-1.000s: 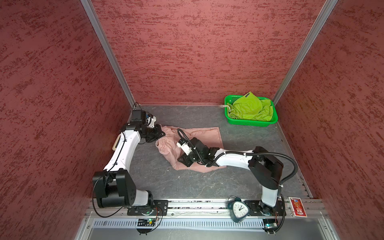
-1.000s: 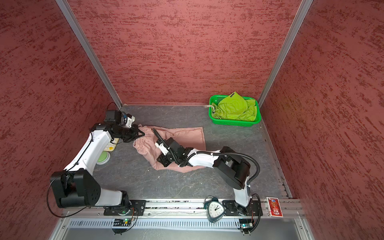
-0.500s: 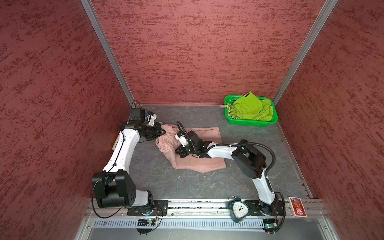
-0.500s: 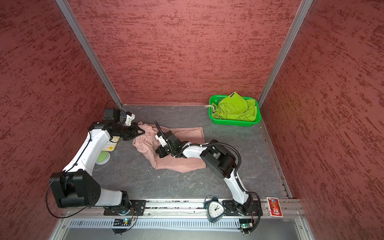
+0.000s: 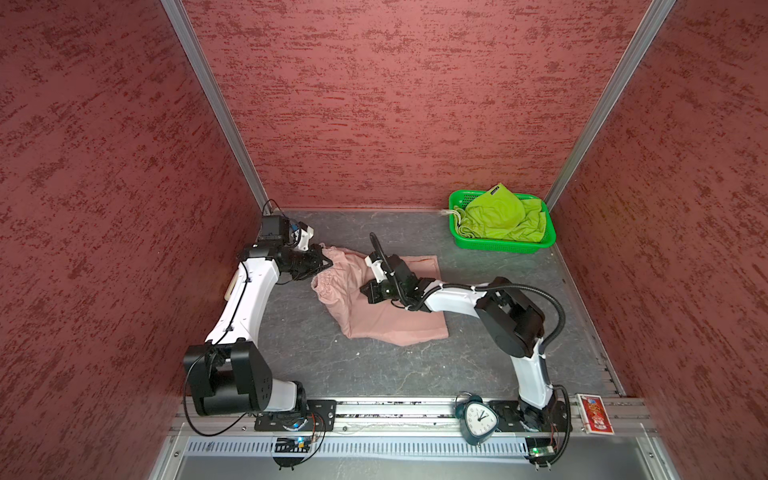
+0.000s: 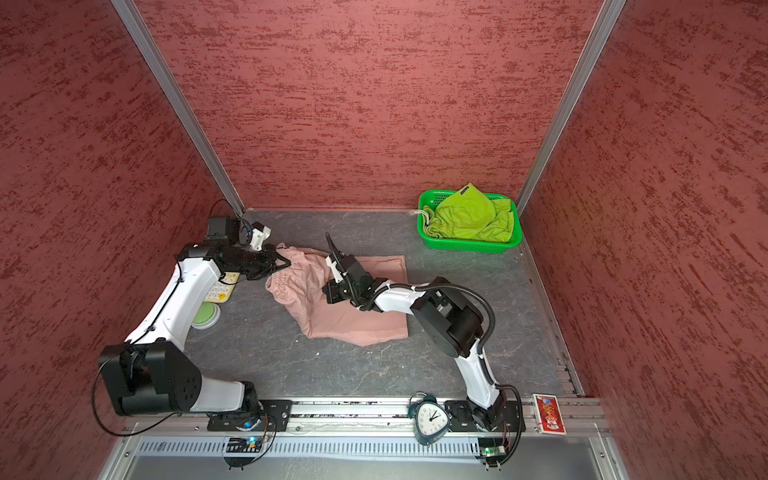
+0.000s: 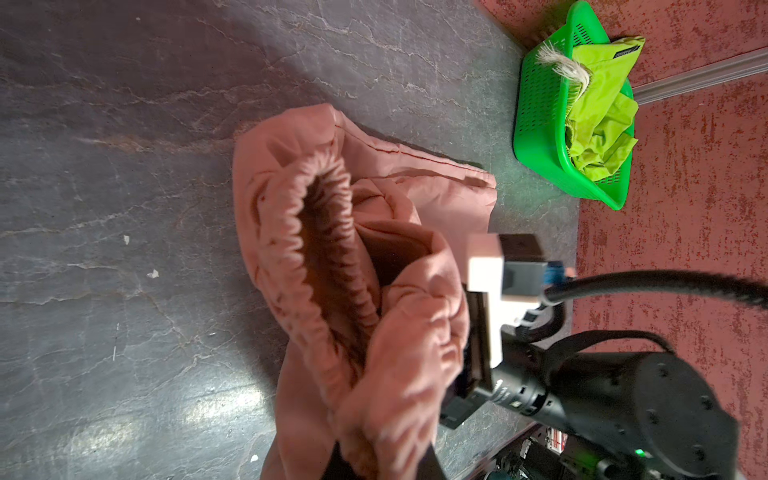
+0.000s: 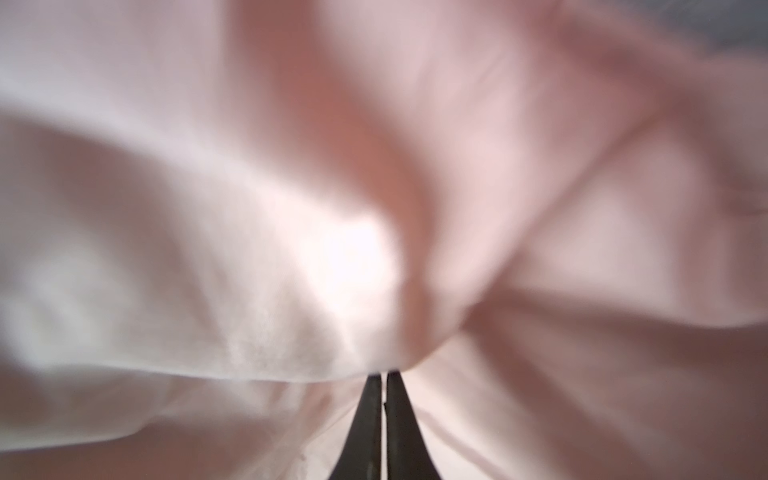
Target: Fold and stack the shorts
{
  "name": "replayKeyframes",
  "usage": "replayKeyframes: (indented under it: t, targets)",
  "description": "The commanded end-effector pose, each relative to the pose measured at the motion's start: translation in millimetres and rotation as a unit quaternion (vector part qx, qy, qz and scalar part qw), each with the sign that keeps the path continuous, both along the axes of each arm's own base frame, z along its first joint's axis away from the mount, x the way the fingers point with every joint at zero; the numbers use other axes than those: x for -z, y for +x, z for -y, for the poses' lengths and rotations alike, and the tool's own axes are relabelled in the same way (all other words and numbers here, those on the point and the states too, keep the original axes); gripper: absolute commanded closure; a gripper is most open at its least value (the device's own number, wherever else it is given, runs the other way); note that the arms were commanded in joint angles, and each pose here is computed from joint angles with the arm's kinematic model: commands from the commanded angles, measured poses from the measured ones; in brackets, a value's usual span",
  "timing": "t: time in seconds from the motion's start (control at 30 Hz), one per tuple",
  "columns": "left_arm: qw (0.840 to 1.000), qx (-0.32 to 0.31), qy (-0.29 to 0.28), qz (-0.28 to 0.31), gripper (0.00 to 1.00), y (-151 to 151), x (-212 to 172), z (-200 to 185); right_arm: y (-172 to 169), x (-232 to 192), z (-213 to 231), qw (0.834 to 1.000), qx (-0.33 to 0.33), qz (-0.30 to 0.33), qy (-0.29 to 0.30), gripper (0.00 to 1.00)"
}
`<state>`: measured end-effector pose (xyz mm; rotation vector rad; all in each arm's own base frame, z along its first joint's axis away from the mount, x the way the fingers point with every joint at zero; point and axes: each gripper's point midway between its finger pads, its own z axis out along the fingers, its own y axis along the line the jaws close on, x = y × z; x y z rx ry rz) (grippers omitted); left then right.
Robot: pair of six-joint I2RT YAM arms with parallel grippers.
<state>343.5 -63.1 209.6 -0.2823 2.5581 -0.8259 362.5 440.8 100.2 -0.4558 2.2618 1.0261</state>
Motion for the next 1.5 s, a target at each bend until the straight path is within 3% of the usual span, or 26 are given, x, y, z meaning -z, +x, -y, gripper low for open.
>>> replayKeyframes:
  t: [0.0, 0.13, 0.4, 0.57, 0.73, 0.83, 0.9, 1.07, 1.23, 1.47]
  targets:
    - [1.0, 0.006, 0.004, 0.023, 0.99, 8, -11, -4, 27, -21, 10, 0.998, 0.038, 0.038, 0.014, 0.95]
    - [1.0, 0.008, 0.001, 0.029, 0.99, 9, -16, -2, 43, -20, -6, 0.998, 0.045, 0.04, 0.035, 1.0]
    - [0.999, 0.023, -0.003, 0.041, 0.99, 7, -24, 5, 75, 3, -48, 0.995, 0.048, 0.023, 0.078, 1.0]
    - [0.999, 0.022, 0.009, 0.038, 0.99, 6, -21, 3, 89, 23, -66, 0.996, 0.046, 0.001, 0.076, 1.0]
    - [0.998, -0.001, 0.053, 0.018, 0.99, 5, -17, -19, 87, -7, -50, 0.996, 0.051, 0.044, 0.049, 0.77]
    - [0.998, -0.021, 0.064, 0.014, 0.99, 5, -18, -35, 67, -24, -30, 0.997, 0.031, 0.07, 0.022, 0.62]
    - [0.998, -0.027, 0.062, 0.019, 0.99, 5, -21, -40, 45, -25, -21, 0.998, -0.004, 0.066, 0.006, 0.59]
    - [0.998, -0.031, 0.051, 0.026, 0.99, 9, -25, -42, -31, -13, -12, 0.995, -0.102, -0.002, -0.008, 0.73]
    - [0.998, -0.03, 0.036, 0.034, 0.99, 14, -31, -37, -91, 3, -36, 0.984, -0.173, -0.035, -0.034, 0.86]
    - [0.998, -0.026, 0.052, 0.04, 0.99, 14, -44, -37, -109, 41, -61, 0.977, -0.184, -0.093, -0.062, 0.94]
